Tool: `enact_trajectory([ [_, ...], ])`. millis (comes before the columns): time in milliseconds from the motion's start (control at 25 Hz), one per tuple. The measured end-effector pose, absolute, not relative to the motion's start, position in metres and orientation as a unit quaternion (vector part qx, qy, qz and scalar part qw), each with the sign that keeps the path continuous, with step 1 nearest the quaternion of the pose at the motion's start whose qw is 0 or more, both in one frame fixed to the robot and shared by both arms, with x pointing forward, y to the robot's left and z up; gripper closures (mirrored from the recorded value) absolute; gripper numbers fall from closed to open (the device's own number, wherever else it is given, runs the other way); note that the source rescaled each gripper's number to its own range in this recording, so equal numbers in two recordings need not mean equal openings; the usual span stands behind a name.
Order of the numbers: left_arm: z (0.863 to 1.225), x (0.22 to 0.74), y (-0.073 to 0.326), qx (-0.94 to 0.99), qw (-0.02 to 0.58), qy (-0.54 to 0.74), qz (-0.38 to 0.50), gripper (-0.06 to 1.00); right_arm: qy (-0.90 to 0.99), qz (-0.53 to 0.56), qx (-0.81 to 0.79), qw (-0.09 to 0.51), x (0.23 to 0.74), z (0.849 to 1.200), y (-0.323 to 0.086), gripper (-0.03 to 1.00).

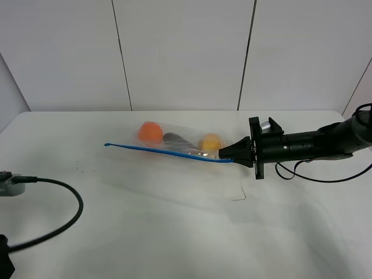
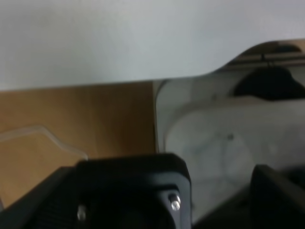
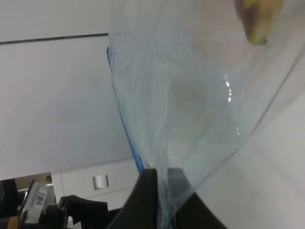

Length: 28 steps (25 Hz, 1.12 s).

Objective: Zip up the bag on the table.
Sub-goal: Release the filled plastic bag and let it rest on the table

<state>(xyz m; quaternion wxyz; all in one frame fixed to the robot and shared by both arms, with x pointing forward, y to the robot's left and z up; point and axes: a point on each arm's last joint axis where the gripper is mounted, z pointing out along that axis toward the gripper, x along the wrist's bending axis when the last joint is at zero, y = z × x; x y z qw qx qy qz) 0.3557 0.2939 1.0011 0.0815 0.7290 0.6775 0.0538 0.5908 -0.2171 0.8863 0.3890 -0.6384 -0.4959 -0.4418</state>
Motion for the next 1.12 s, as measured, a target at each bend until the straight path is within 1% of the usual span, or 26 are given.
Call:
enact_trajectory([
  [160, 1.014, 0.341, 0.294, 0.726, 0.138, 0.665, 0.112, -0.06, -0.496, -0.442, -0.638, 0.389, 0.591, 0.886, -0.217, 0.97],
  [320, 1.025, 0.327, 0.295, 0.718, 0.178, 0.655, 0.154, -0.06, -0.497, -0.441, -0.638, 0.389, 0.591, 0.886, -0.217, 0.97],
  [640, 1.040, 0.298, 0.296, 0.697, 0.248, 0.634, 0.226, -0.06, -0.498, -0.440, -0.638, 0.389, 0.590, 0.886, -0.217, 0.97],
  [1120, 1.051, 0.251, 0.297, 0.653, 0.347, 0.589, 0.328, -0.06, -0.499, -0.439, -0.638, 0.388, 0.590, 0.886, -0.217, 0.97],
])
